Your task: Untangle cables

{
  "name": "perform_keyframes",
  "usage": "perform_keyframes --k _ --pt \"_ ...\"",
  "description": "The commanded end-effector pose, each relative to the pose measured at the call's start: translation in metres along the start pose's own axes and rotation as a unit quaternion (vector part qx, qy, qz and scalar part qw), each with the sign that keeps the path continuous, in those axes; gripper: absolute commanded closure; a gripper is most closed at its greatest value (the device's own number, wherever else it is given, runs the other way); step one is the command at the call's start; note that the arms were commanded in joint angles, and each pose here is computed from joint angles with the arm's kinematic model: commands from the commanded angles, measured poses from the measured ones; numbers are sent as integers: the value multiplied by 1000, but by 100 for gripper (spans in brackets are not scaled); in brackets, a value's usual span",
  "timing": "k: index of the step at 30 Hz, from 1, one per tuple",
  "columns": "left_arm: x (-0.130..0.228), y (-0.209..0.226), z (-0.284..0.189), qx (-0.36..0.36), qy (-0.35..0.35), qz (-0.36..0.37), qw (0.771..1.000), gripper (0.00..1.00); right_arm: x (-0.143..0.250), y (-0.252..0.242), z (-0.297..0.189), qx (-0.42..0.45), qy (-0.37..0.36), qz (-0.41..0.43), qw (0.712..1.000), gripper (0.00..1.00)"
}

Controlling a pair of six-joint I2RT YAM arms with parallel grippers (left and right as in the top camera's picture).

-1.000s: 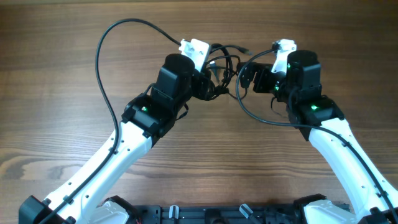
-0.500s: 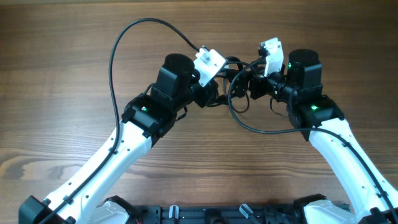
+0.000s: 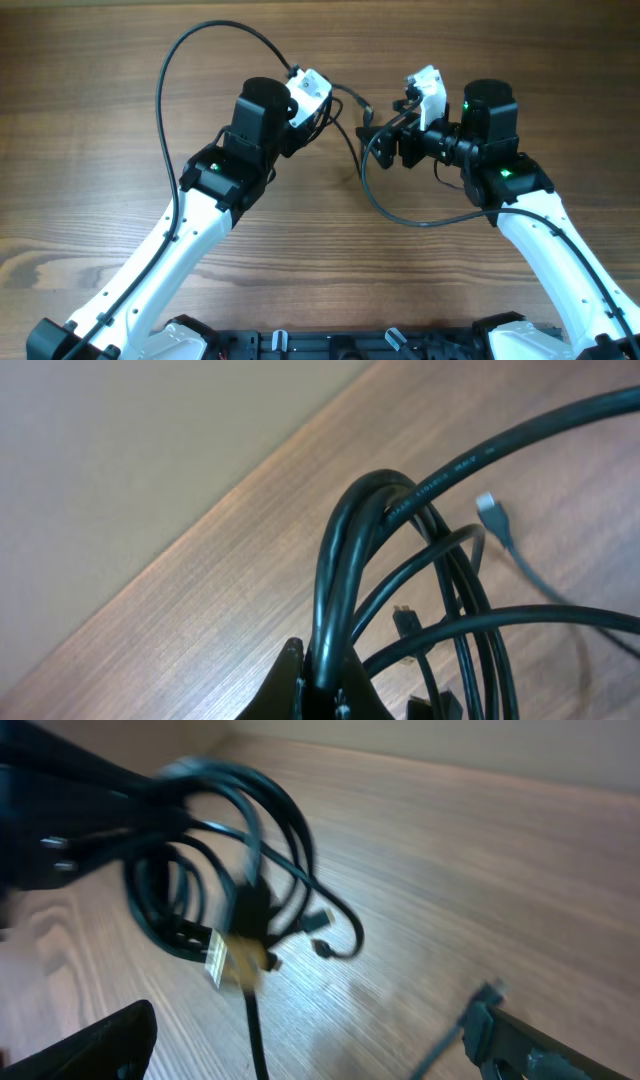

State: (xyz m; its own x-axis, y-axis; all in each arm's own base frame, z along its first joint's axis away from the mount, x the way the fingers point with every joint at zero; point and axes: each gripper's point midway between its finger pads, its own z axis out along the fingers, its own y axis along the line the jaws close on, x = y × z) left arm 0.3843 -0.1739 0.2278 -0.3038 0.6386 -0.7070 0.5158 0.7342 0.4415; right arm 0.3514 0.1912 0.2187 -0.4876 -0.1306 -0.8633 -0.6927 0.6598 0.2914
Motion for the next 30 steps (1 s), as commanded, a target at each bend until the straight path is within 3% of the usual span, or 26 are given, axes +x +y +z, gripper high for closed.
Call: perform_keyframes --k 1,5,12,14,17,19,20,23,30 --pt "-14 -9 -12 35 -33 74 996 96 -12 27 -6 -66 -25 -88 994 0" --pt "-13 -28 -14 84 -46 149 984 96 -17 30 -7 -74 -36 -123 989 2" --pt "-35 -65 -29 184 -133 176 958 96 -14 30 -7 -74 -32 -143 987 7" --pt "-46 -74 -36 210 -168 176 947 96 -9 32 -7 -81 -25 -149 985 14" --pt "-56 -76 -41 218 -194 176 940 96 -4 36 -8 -93 -18 -154 984 37" --pt "-56 -76 -41 217 -195 176 940 96 -3 36 -8 -93 -17 -153 984 66" --pt "-56 -77 -41 219 -195 176 940 96 -3 36 -8 -93 -17 -153 984 76" --pt "-57 -79 -43 226 -199 176 937 96 -4 36 -8 -93 -18 -152 984 95" --pt "-58 -79 -43 228 -198 166 939 96 -4 35 -7 -91 -17 -147 985 96"
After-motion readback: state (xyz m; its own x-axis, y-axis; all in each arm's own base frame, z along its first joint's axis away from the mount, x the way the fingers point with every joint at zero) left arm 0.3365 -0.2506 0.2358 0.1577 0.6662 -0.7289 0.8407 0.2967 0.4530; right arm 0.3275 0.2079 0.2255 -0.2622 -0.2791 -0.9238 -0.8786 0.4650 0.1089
